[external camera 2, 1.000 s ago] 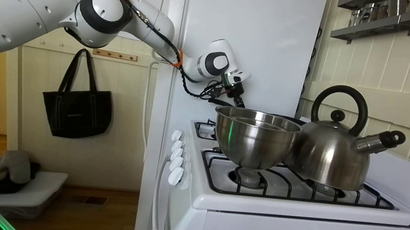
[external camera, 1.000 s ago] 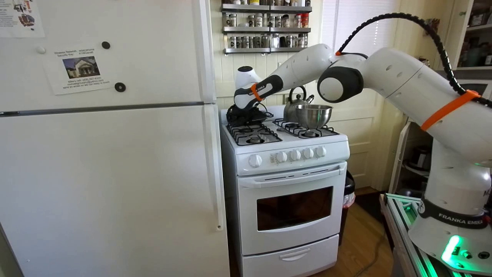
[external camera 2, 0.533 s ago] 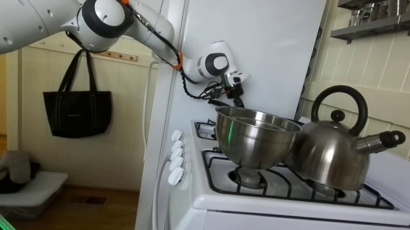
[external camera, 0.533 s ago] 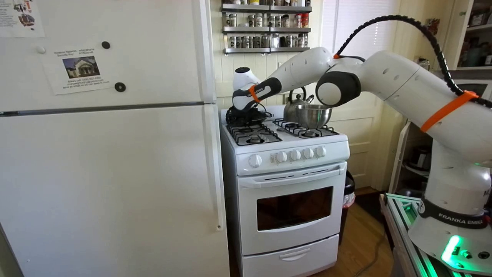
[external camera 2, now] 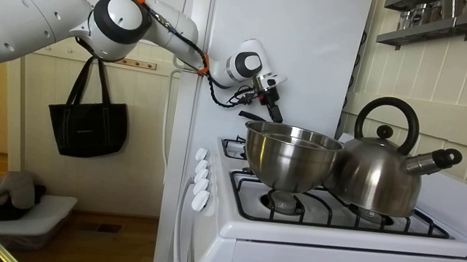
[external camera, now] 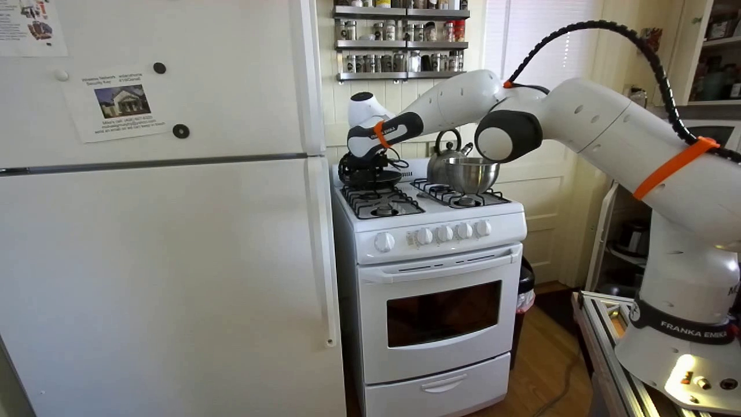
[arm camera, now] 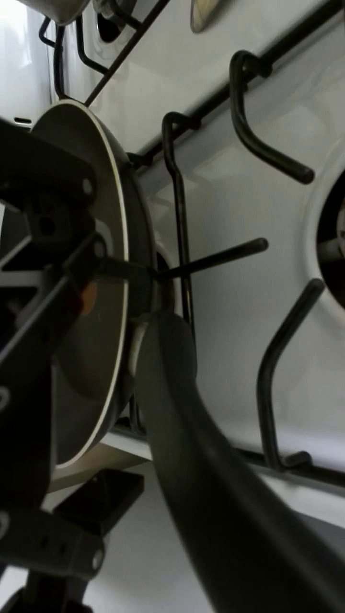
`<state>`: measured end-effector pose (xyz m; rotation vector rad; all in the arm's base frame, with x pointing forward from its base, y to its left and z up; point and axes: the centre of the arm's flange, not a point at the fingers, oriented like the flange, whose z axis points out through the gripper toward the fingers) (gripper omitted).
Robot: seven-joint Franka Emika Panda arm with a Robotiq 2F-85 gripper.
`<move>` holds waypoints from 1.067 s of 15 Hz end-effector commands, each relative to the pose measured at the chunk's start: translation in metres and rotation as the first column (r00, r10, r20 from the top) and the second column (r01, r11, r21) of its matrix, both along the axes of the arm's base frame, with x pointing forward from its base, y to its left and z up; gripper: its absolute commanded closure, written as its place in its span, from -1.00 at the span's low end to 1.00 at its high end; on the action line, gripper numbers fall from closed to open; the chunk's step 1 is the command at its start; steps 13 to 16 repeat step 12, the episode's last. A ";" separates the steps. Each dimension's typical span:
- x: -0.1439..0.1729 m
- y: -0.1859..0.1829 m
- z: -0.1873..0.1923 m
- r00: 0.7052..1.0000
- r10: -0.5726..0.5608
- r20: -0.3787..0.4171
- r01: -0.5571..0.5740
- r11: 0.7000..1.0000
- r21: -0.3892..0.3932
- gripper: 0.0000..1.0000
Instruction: Move the silver bowl and the pan away
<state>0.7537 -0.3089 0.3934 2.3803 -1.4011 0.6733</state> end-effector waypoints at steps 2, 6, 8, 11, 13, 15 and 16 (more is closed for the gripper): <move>0.005 -0.003 0.023 0.994 -0.042 -0.104 0.039 0.999 -0.036 -1.00; -0.010 -0.003 0.048 0.979 -0.023 -0.204 0.033 0.998 0.044 -1.00; -0.015 -0.001 0.063 0.980 0.010 -0.201 0.015 0.992 0.124 -1.00; -0.026 0.007 0.061 0.985 0.005 -0.174 0.019 0.991 0.135 -1.00; -0.028 0.007 0.070 0.987 0.008 -0.164 0.016 0.989 0.144 -1.00; -0.028 0.007 0.070 0.987 0.008 -0.164 0.016 0.989 0.144 -1.00; -0.028 0.007 0.070 0.987 0.008 -0.164 0.016 0.989 0.144 -1.00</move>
